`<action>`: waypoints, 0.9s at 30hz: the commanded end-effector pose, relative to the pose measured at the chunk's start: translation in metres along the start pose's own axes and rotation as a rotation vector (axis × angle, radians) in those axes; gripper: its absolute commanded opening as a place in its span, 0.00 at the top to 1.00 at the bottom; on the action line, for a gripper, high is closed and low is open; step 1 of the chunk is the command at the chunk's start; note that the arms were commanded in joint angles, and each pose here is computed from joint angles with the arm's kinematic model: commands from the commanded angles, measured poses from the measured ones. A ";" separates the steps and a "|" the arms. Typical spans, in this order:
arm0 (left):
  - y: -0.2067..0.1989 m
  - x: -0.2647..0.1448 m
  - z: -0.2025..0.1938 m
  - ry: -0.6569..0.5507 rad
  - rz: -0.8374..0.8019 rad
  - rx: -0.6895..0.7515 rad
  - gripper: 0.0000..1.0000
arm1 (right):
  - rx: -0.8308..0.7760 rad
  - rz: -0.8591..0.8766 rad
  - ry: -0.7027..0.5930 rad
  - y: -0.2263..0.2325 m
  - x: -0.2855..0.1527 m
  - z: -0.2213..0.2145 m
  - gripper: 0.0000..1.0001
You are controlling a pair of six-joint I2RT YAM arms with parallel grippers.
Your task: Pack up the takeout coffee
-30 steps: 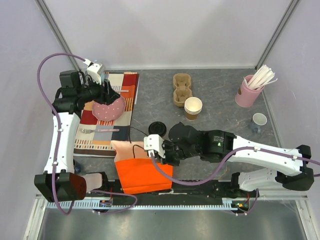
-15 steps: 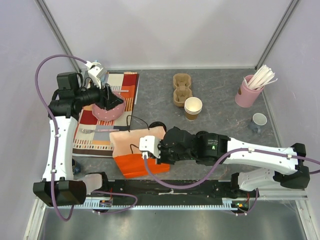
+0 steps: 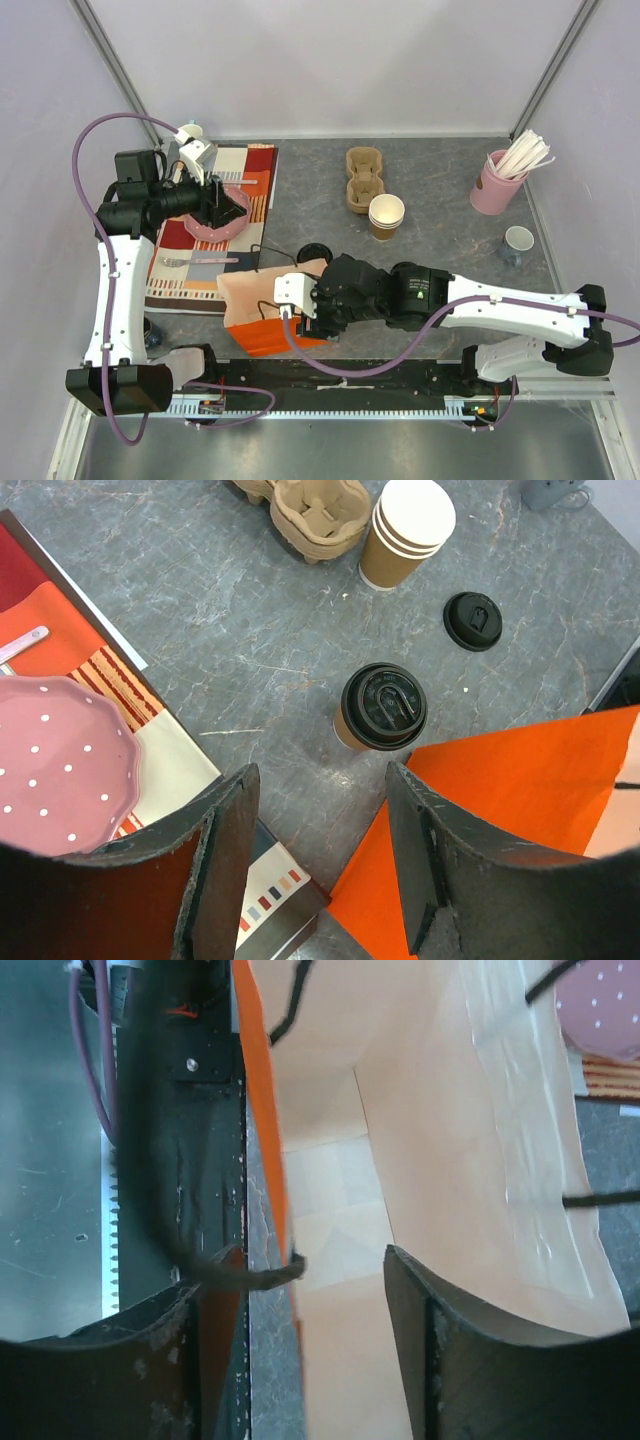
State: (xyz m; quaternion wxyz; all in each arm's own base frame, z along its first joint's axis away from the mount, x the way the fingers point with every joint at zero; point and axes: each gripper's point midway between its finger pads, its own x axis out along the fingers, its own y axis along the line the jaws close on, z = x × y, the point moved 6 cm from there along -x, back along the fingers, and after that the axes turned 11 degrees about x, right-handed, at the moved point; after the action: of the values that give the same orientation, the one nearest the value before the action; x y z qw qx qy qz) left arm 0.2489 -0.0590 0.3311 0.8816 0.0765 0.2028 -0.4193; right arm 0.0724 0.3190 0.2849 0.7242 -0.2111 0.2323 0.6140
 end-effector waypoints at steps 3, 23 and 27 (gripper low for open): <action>-0.002 -0.006 0.008 -0.015 0.009 0.057 0.39 | 0.006 0.081 -0.244 0.010 -0.049 0.064 0.23; 0.029 -0.002 -0.003 0.079 0.204 -0.007 0.39 | 0.747 -0.614 -0.490 -0.263 -0.110 0.057 0.31; 0.033 0.000 -0.006 0.096 0.213 -0.015 0.39 | 0.914 -0.760 -0.418 -0.332 -0.095 0.008 0.37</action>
State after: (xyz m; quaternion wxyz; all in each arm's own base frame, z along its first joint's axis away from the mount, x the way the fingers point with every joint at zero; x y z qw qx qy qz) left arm 0.2643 -0.0402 0.3173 0.9013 0.1050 0.2465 -0.3403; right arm 0.3387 0.2184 0.3748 0.9356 0.1161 0.2119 0.2575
